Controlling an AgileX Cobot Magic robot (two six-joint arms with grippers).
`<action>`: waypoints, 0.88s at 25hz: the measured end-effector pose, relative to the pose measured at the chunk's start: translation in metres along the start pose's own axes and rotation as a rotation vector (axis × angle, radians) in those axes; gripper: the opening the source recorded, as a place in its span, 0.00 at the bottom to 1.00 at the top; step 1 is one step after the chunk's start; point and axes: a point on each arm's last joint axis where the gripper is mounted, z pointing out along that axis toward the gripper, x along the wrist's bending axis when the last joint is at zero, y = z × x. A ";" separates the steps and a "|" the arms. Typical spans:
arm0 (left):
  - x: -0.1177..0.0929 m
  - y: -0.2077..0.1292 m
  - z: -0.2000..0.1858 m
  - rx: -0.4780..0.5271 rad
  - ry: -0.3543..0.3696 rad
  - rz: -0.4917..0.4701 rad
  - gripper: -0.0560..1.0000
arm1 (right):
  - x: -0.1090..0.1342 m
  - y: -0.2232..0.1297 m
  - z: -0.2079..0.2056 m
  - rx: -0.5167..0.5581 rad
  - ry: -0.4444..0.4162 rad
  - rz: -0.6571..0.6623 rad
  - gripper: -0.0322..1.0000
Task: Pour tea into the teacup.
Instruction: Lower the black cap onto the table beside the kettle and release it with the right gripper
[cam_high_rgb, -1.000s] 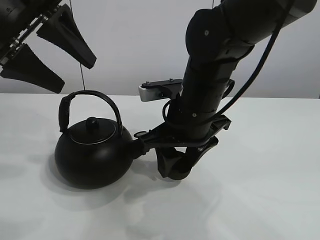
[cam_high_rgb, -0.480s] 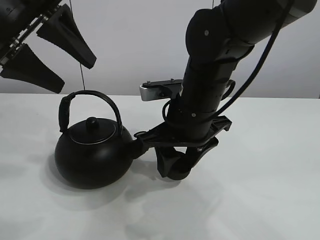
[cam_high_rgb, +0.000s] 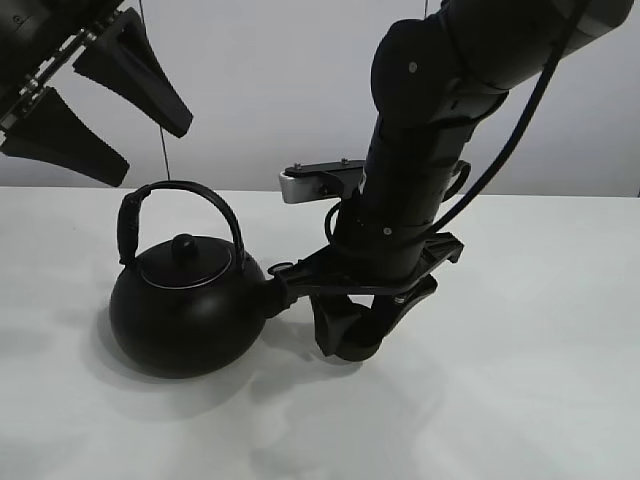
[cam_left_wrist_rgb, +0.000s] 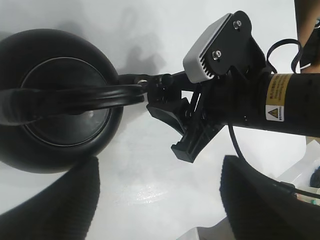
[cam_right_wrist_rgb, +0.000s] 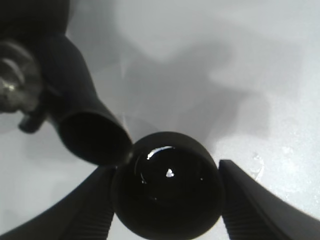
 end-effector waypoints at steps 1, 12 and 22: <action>0.000 0.000 0.000 0.000 0.000 0.000 0.52 | 0.000 0.000 0.000 0.000 0.000 0.000 0.42; 0.000 0.000 0.000 0.000 0.000 0.000 0.52 | 0.000 0.000 0.000 0.000 0.000 0.000 0.42; 0.000 0.000 0.000 0.000 0.000 0.000 0.52 | 0.000 -0.001 0.006 0.009 -0.001 0.000 0.42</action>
